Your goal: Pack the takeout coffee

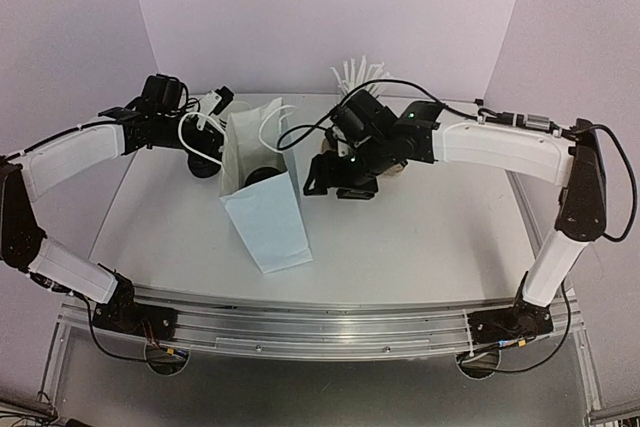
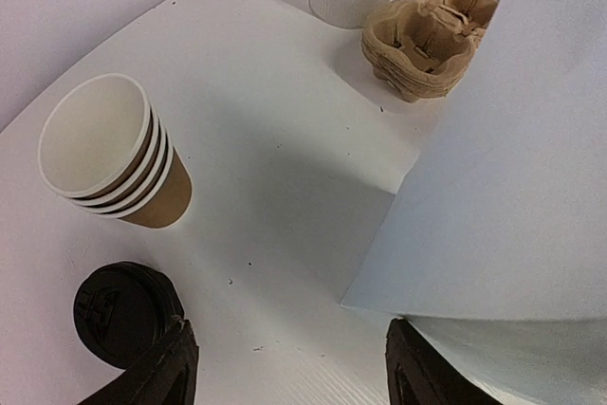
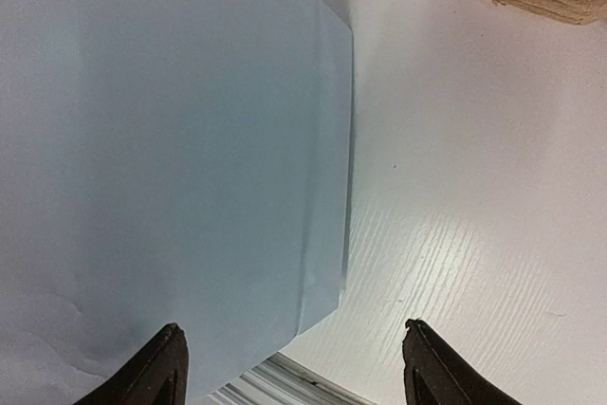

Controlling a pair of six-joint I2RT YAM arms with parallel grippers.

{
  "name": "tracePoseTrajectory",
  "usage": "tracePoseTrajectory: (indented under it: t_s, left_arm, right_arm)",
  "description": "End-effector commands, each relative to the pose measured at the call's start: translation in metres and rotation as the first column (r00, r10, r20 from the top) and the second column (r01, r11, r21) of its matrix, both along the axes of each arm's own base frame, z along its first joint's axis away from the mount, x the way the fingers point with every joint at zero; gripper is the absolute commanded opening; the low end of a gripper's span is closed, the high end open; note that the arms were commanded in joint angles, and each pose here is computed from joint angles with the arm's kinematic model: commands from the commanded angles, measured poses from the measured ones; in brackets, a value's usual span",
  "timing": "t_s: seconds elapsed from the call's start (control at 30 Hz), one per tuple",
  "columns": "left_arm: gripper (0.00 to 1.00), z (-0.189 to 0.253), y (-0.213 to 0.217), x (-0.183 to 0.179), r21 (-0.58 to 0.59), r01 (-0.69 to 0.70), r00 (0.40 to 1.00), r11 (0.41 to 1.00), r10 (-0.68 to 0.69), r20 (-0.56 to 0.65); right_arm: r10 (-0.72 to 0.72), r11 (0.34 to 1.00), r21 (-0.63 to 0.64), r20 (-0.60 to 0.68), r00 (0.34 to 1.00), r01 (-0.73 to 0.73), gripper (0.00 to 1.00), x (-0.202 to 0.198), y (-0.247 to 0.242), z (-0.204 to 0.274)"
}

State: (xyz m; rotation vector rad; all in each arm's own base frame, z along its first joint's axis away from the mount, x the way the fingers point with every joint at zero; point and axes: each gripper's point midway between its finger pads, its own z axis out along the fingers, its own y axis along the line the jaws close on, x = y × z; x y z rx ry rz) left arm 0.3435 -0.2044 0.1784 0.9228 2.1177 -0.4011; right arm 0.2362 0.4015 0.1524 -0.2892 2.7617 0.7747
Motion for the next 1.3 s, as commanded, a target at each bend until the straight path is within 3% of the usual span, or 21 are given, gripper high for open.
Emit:
tracePoseTrajectory:
  t_s: [0.0,0.4,0.73,0.93,1.07,1.27]
  left_arm:
    - [0.68,0.028,-0.009,0.015,-0.043,0.002,0.997,0.999,0.001,0.075]
    - [0.68,0.035,-0.018,0.023,-0.086,0.015,0.997,0.996,-0.008,0.081]
    - [0.69,0.034,-0.018,0.030,-0.088,-0.009,0.997,0.996,0.015,0.077]
    - [0.72,0.031,-0.008,0.029,-0.054,-0.040,0.997,0.998,0.044,0.069]
    - [0.78,0.030,0.009,0.027,-0.019,-0.084,0.995,0.996,0.085,0.054]
    - [0.88,0.029,0.035,0.009,0.018,-0.142,0.990,0.990,0.142,0.007]
  right_arm:
    - [0.004,0.999,0.040,-0.028,1.000,-0.003,0.72,-0.007,0.014,0.002]
    - [0.030,0.997,0.074,-0.053,0.998,-0.026,0.72,-0.015,0.014,0.010]
    - [-0.111,0.994,0.026,0.102,0.989,0.109,0.71,0.028,-0.065,0.055]
    - [-0.154,0.988,0.012,0.255,0.955,0.156,0.68,0.092,-0.100,0.093]
    - [-0.163,0.982,-0.028,0.385,0.908,0.188,0.58,0.153,-0.117,0.115]
    - [-0.071,0.989,-0.063,0.592,0.803,0.134,0.51,0.233,-0.098,0.160]
